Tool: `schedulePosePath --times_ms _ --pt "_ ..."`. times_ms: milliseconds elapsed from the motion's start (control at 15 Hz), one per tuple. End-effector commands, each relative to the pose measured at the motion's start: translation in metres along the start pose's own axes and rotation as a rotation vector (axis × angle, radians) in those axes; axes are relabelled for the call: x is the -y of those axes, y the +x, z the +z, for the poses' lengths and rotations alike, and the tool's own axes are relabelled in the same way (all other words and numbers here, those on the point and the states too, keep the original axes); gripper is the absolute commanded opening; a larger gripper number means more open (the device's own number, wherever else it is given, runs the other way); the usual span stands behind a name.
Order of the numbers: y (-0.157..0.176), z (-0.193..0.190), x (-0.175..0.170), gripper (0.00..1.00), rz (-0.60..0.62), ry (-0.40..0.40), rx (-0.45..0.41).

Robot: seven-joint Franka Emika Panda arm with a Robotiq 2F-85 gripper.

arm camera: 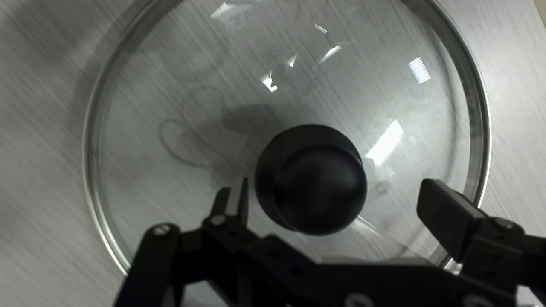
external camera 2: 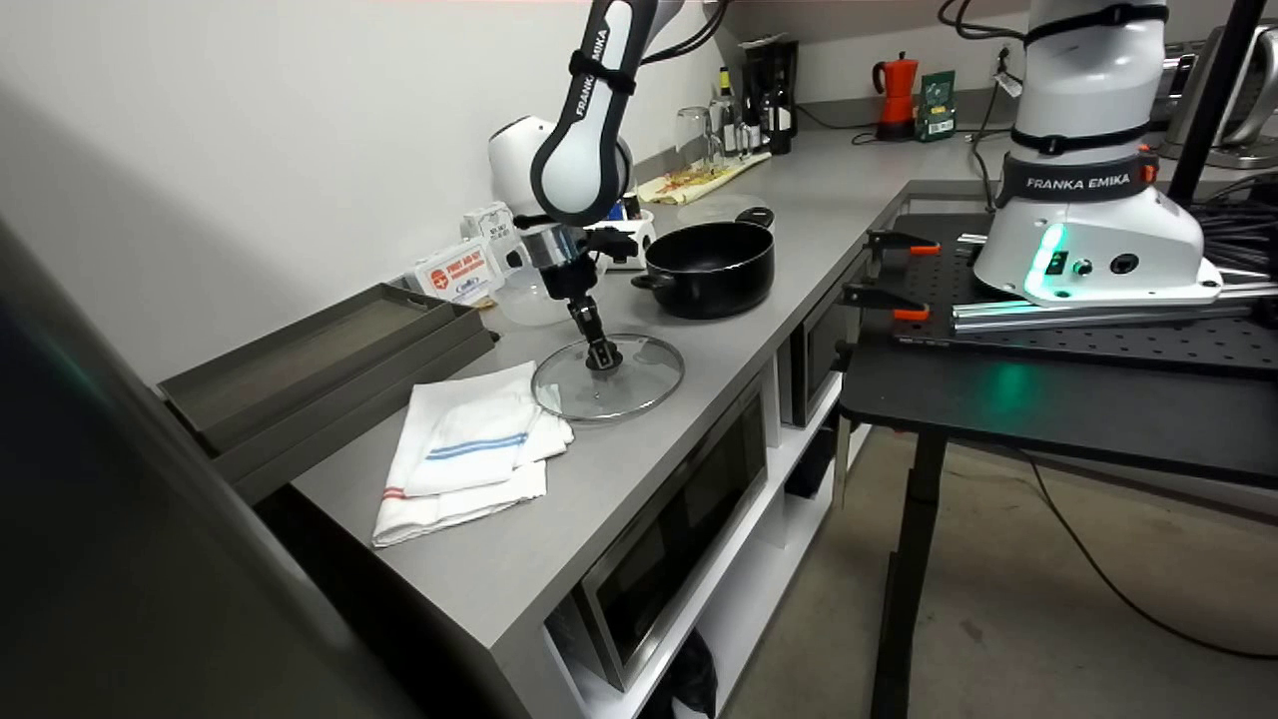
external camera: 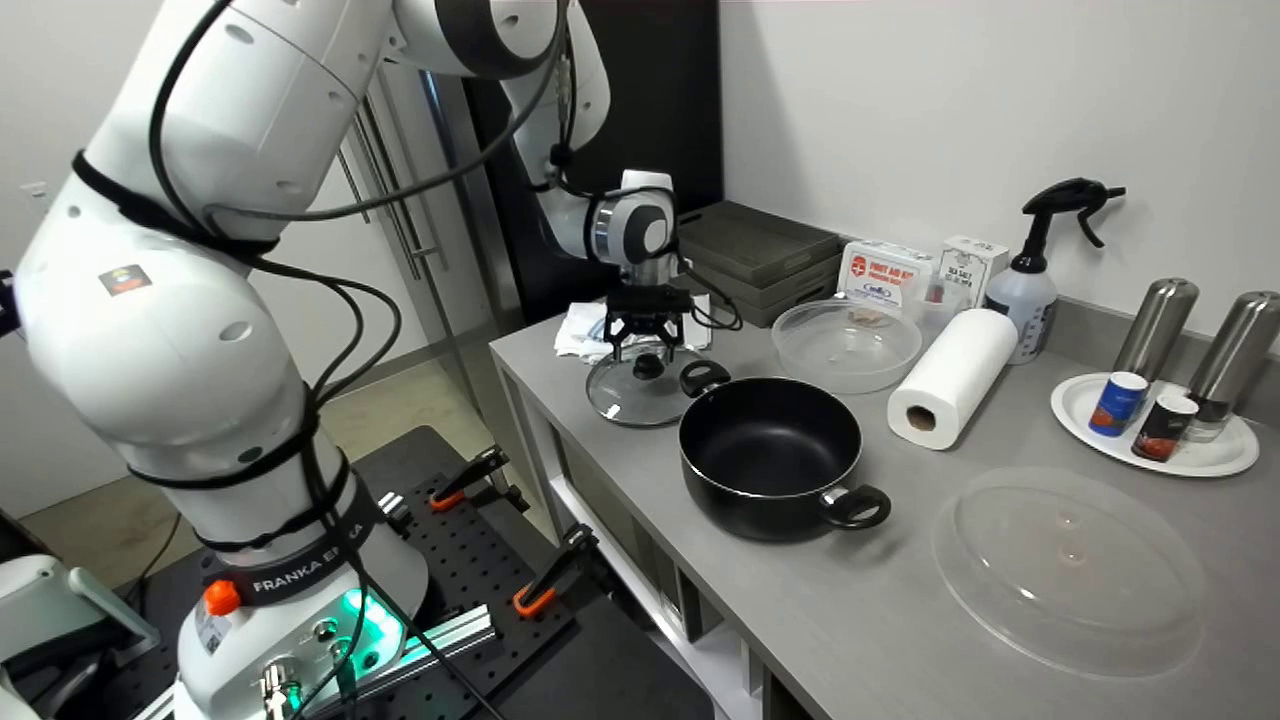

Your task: Place the glass lid on the pot

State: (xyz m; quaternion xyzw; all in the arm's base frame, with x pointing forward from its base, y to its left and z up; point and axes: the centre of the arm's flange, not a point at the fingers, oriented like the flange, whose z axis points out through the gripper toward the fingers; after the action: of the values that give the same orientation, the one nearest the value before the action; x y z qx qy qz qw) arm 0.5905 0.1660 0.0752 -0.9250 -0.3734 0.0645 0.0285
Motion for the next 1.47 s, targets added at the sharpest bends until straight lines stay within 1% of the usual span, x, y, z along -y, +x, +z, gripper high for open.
schedulePosePath --times_ms 0,133,267,400,533,733,867,1400 --pt "0.011 0.005 -0.004 0.99 0.002 0.001 -0.023" --pt "0.012 0.005 -0.005 0.95 0.005 0.000 -0.022" --pt "0.011 0.005 -0.007 0.76 0.009 0.000 -0.023" --pt "0.010 0.003 -0.010 0.54 0.015 -0.001 -0.027" --pt "0.007 0.001 -0.015 0.40 0.023 -0.004 -0.034" --pt "0.004 -0.003 -0.018 0.33 0.033 -0.005 -0.044" --pt "0.001 -0.006 -0.020 0.24 0.038 -0.006 -0.049" --pt "-0.004 -0.027 -0.010 0.23 0.034 -0.039 -0.059"
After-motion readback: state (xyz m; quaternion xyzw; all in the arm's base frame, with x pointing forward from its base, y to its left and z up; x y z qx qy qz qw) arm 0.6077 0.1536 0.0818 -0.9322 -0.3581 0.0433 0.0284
